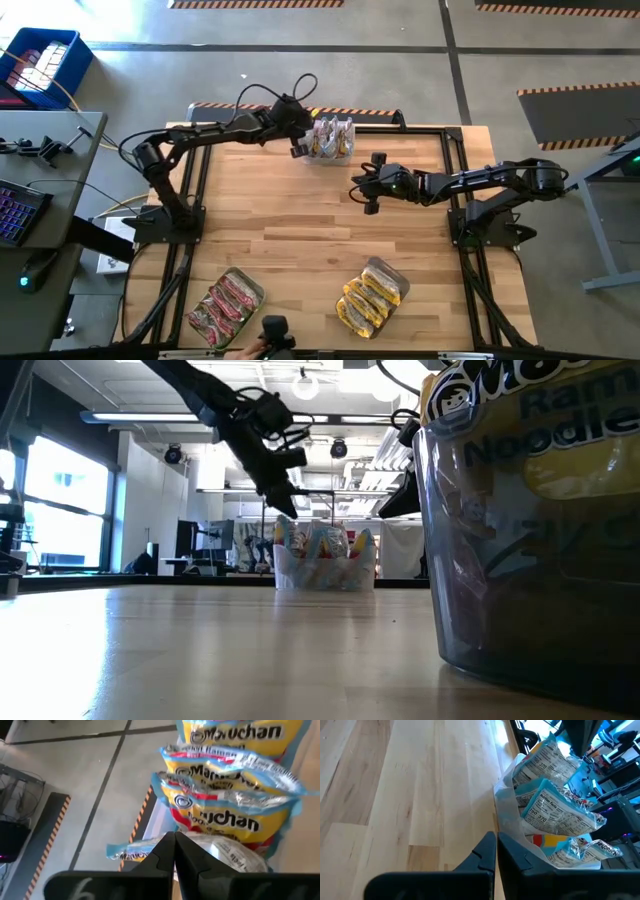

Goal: Sort Maruchan noodles
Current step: Put the light blue noodle pack into the transparent bin

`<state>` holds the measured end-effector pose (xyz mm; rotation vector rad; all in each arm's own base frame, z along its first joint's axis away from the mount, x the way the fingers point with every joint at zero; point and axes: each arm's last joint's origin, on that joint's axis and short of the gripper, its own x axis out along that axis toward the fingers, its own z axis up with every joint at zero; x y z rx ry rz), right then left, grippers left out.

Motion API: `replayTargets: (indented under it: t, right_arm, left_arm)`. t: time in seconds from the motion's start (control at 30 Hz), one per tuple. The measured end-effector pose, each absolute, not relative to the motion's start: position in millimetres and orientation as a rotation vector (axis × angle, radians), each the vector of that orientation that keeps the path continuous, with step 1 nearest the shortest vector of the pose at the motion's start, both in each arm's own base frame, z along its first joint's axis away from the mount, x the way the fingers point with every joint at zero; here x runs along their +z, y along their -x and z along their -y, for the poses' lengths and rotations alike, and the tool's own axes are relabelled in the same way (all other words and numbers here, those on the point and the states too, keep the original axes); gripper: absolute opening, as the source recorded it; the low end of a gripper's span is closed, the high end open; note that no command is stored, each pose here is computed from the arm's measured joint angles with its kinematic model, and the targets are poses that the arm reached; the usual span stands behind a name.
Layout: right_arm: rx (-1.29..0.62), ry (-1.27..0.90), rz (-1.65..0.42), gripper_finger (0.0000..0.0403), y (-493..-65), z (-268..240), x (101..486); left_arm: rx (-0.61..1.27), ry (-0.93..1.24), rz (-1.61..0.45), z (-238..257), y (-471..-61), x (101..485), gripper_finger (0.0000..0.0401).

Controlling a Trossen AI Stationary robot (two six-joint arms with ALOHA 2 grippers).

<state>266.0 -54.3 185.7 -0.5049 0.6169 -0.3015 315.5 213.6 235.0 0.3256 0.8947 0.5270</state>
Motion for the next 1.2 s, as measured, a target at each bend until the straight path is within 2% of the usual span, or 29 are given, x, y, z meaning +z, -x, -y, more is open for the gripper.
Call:
replayTargets:
  t: [0.2, 0.5, 0.6, 0.8, 1.2]
  right_arm:
    - [-0.277, 0.494, -0.607, 0.0000, -266.4, 53.6, 185.8]
    - [-0.274, 0.448, -0.593, 0.0000, -266.7, 53.2, 186.0]
    - [-0.274, 0.448, -0.593, 0.0000, -266.7, 53.2, 185.9]
    - [-0.273, 0.448, -0.593, 0.0000, -266.7, 53.2, 185.9]
    - [-0.275, 0.445, -0.592, 0.0000, -266.7, 53.2, 186.0]
  left_arm:
    - [0.541, -0.301, -0.872, -219.1, -315.1, 234.0, 0.0000]
    - [0.506, -0.244, -0.940, -227.3, -319.8, 203.7, 0.0000]
    - [0.492, -0.262, -0.937, -221.6, -319.9, 209.6, 0.0000]
    - [0.481, -0.297, -0.846, -204.0, -315.8, 245.9, 0.0000]
    - [0.463, -0.315, -0.979, -195.9, -326.2, 218.7, 0.0000]
